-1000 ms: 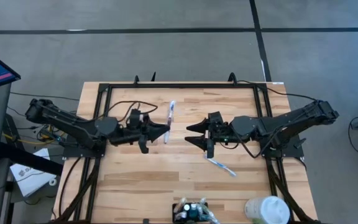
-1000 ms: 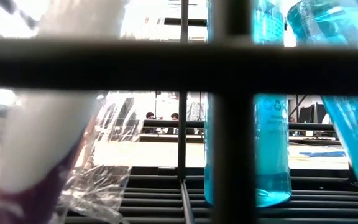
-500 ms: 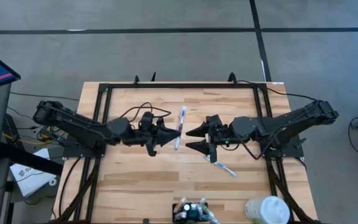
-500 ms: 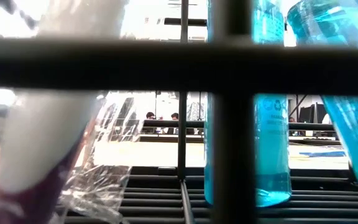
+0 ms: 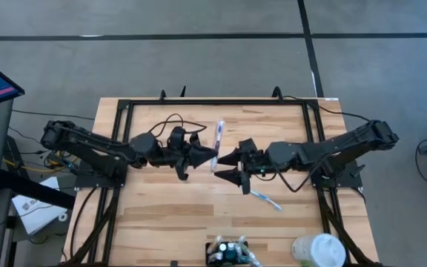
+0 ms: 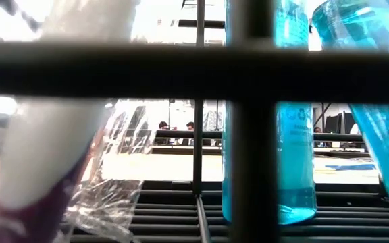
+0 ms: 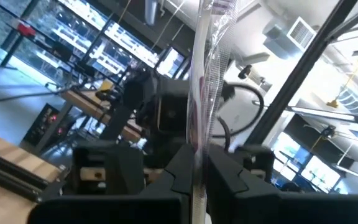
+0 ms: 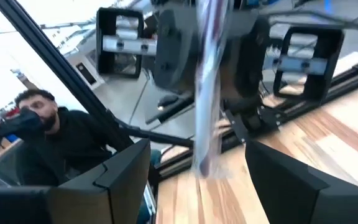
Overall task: Pick & Place toothbrushing station
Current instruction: Put the purple toothbrush into the black mesh organizer
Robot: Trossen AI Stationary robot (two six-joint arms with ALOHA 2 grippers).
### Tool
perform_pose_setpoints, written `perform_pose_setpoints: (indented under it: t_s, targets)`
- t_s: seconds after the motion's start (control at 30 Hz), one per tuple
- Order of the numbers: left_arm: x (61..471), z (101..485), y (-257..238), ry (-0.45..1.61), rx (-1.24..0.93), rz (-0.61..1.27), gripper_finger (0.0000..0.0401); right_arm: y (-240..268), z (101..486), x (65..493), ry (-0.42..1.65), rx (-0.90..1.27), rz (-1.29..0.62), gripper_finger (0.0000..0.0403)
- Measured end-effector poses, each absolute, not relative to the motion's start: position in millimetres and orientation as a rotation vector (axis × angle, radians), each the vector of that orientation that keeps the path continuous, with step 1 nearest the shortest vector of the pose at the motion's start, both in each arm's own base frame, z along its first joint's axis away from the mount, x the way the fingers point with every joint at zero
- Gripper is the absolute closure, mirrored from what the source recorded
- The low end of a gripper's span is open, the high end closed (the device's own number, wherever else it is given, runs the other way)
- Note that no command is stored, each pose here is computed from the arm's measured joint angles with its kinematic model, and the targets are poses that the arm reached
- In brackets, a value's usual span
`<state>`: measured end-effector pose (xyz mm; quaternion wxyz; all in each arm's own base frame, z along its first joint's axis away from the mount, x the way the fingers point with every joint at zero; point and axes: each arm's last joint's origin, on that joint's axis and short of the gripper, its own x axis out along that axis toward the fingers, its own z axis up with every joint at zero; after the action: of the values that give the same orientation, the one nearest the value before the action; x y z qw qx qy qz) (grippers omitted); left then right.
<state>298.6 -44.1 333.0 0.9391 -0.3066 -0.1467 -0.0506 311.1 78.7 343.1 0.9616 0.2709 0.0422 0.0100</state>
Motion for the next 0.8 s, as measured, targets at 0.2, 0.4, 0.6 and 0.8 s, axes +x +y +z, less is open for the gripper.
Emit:
perform_pose_setpoints:
  t_s: [0.2, 0.4, 0.6, 0.8]
  targets:
    - [298, 333, -47, -0.294, -0.627, -0.110, 0.0394, 79, 343, 315, 0.055, 0.556, 0.019, 0.0148]
    - [299, 333, -45, -0.296, -0.626, -0.104, 0.0394, 75, 345, 319, 0.008, 0.565, 0.005, 0.0148]
    - [299, 333, -44, -0.296, -0.626, -0.102, 0.0394, 68, 347, 320, -0.017, 0.570, -0.002, 0.0148]
    - [299, 333, -43, -0.300, -0.627, -0.088, 0.0394, 67, 346, 321, -0.011, 0.570, -0.008, 0.0148]
